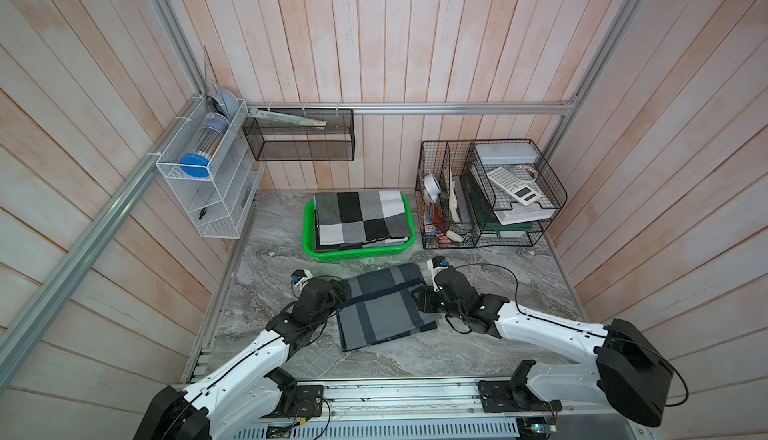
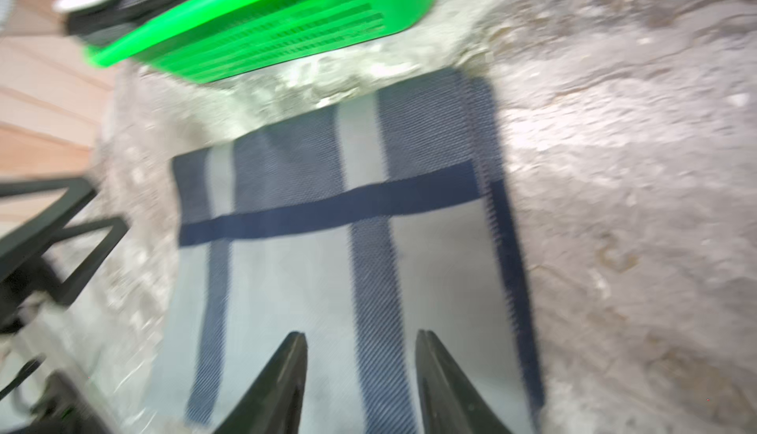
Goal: Put the folded scarf in the basket
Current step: Adjust the scarf at the center of the board, then pick up the scarf at the center of the board.
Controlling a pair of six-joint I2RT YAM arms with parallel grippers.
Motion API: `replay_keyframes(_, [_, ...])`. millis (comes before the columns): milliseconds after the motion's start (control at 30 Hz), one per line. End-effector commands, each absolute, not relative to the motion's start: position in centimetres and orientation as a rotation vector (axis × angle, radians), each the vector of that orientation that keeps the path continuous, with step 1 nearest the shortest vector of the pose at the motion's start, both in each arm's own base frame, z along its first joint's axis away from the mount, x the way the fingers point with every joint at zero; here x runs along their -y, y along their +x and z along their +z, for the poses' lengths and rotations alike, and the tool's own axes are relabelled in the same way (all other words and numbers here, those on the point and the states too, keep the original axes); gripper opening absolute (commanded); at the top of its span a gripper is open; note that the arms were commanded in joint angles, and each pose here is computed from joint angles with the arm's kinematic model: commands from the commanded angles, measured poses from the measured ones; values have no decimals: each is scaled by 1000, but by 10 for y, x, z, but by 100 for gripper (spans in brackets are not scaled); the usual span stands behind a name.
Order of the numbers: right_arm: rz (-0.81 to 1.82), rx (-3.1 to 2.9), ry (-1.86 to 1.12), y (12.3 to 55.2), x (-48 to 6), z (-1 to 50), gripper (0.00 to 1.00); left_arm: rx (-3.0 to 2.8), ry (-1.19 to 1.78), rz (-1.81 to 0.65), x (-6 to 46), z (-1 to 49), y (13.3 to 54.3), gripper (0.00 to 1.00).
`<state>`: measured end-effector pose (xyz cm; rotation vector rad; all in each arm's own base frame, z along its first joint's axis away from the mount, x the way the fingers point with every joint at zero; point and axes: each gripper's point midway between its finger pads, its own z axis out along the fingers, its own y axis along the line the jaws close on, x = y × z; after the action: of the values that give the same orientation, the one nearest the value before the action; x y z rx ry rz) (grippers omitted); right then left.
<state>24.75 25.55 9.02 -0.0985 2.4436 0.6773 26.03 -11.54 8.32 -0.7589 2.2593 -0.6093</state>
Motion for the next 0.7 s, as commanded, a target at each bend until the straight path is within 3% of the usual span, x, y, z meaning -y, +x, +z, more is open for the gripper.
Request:
replay_keyframes(0, [608,-2477,-104,267,-262,83,49,-2316,-780,-508,102,66,248,82])
replay_keyframes(267, [499,-2702,-254,264,-281,28,46,-2342,-779,-489,104,59,250,84])
replay_keyframes(667, [343,-2821,31,210,-207,-5,42,-2307,-776,-547,113,62,260,84])
